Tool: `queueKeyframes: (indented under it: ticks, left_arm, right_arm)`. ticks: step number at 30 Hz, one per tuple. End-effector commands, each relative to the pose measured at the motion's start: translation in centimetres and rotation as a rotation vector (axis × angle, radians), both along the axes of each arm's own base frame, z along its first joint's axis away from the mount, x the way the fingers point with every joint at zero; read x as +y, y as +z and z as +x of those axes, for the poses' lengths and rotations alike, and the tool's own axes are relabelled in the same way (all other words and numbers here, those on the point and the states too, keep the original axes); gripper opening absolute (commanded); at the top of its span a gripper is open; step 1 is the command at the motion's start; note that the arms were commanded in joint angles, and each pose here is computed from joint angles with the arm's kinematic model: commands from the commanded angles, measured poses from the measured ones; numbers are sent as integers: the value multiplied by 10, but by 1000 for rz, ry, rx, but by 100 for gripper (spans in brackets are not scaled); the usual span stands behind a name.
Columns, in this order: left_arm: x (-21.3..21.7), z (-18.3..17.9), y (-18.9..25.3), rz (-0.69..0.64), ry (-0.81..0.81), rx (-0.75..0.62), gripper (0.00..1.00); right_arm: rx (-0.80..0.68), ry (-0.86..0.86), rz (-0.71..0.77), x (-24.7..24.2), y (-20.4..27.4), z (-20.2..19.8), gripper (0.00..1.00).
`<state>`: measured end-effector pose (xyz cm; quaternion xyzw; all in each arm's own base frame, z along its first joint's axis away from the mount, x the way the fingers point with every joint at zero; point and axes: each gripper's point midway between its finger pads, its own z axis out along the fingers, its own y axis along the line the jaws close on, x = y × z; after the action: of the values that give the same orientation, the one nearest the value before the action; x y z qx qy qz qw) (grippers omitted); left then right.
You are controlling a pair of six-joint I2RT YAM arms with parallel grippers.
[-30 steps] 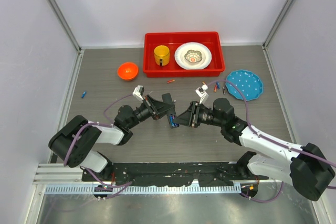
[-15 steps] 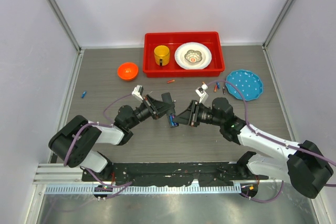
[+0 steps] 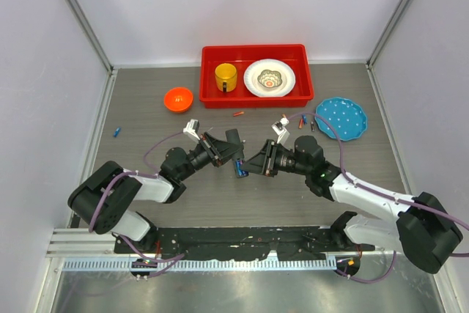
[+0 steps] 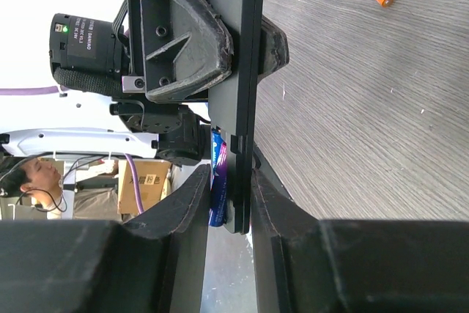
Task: Load the batteries into the remote control
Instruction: Load the battery into the remote control.
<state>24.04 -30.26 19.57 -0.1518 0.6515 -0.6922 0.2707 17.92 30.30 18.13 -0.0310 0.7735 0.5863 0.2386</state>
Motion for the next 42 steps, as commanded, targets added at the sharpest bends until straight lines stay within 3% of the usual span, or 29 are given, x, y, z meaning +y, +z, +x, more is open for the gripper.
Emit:
queueKeyframes:
  ticks: [1, 20, 21, 22, 25, 42]
  left_arm:
    - [-5, -33, 72, -195, -95, -226, 0]
    - [-6, -30, 66, -180, -70, -226, 0]
    - [-6, -30, 66, -179, -71, -228, 0]
    - [-6, -30, 65, -177, -70, -227, 0]
    - [-6, -30, 64, -170, -67, -233, 0]
    - [-8, -24, 62, -170, -53, -225, 0]
  right_arm:
    - [-80, -40, 53, 7, 23, 16, 1]
    - [-68, -45, 1, 4, 14, 18, 1]
    - [-71, -38, 6, 5, 16, 17, 3]
    - [-72, -27, 9, 6, 16, 15, 16]
    - [-74, -21, 21, 5, 20, 13, 35]
    - [-143, 63, 34, -3, 39, -11, 62]
